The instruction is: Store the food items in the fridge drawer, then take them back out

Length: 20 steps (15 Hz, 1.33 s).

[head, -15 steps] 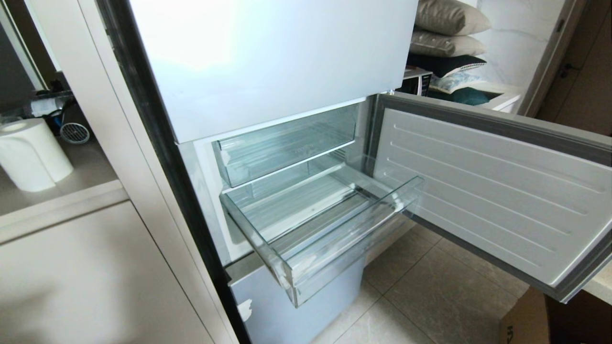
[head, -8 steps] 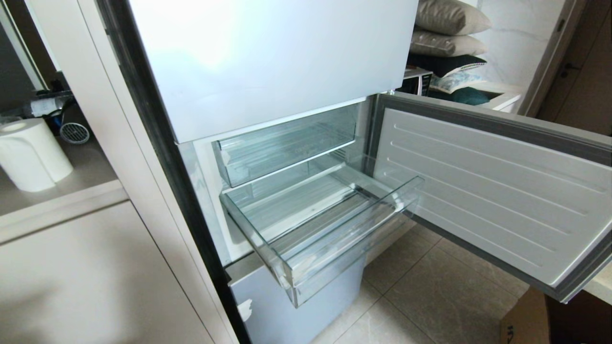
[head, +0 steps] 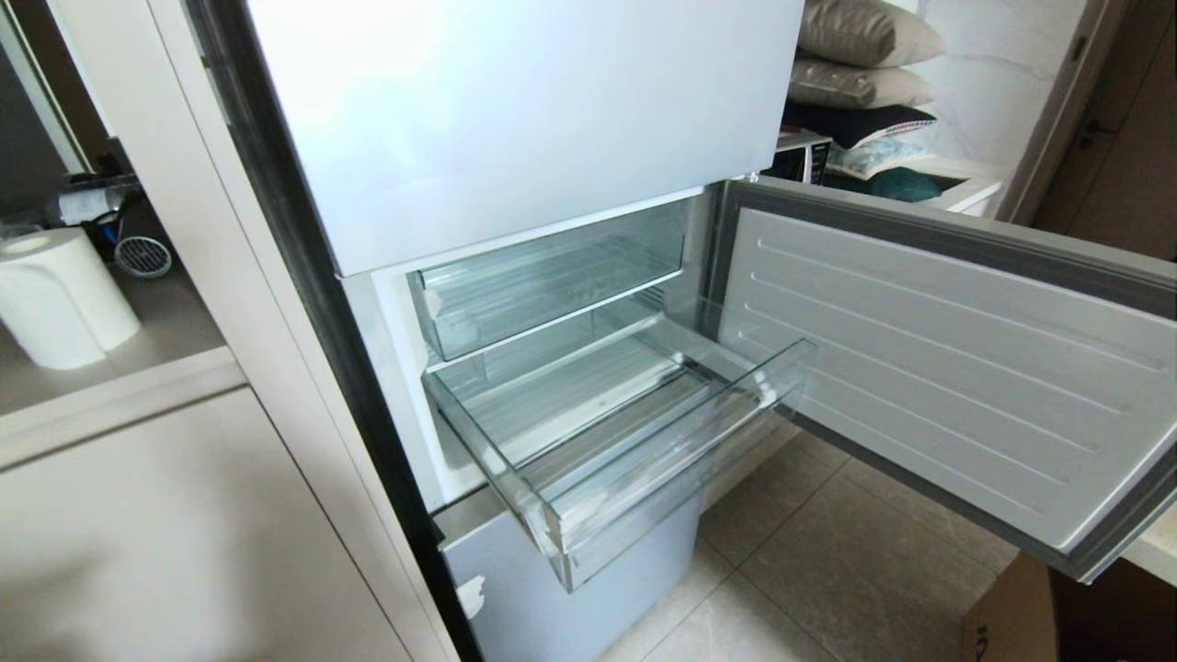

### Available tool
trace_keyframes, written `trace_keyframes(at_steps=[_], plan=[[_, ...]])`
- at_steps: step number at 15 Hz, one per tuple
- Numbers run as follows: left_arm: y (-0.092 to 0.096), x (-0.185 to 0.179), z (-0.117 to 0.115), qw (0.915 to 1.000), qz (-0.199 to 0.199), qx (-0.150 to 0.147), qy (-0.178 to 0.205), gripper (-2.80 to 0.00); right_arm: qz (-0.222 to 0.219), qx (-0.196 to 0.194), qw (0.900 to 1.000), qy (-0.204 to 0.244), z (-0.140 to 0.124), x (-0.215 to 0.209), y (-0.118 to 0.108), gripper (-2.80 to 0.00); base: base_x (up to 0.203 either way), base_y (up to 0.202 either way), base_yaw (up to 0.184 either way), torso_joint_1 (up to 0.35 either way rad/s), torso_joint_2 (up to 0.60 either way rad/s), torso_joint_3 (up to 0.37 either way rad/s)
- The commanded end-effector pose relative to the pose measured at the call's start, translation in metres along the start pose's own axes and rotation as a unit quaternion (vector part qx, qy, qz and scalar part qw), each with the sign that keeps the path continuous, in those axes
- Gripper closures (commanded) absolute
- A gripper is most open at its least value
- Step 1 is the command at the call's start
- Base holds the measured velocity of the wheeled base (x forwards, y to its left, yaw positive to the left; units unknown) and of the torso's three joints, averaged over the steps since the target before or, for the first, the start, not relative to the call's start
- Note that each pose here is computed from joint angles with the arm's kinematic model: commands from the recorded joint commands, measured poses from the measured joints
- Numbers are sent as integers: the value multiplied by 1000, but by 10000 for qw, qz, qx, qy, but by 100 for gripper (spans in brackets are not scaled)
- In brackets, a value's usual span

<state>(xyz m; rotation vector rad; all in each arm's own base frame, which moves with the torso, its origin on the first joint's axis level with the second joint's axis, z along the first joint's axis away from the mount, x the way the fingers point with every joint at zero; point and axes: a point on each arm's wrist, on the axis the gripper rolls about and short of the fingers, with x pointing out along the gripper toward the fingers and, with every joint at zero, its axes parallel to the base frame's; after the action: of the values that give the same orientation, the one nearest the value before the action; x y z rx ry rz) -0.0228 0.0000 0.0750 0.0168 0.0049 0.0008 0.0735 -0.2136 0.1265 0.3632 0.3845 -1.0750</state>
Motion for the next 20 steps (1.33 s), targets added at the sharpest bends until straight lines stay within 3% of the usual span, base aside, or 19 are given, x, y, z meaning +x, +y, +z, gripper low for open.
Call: trace_keyframes(at_steps=[1,3,11,20], plan=[[0,0,0,10000,3,0,-1,0,-11,-30,9996,287,2,36,-7,-280,0,0,0,0,0,0],[0,0,0,10000,3,0,-1,0,-3,-193,9992,355,3,50,-10,-280,0,0,0,0,0,0],[0,0,0,10000,3,0,-1,0,63,-257,9995,142,0,103,-19,-280,0,0,0,0,0,0],[0,0,0,10000,3,0,-1,0,-56,-285,9996,43,6,118,-31,-280,0,0,0,0,0,0]])
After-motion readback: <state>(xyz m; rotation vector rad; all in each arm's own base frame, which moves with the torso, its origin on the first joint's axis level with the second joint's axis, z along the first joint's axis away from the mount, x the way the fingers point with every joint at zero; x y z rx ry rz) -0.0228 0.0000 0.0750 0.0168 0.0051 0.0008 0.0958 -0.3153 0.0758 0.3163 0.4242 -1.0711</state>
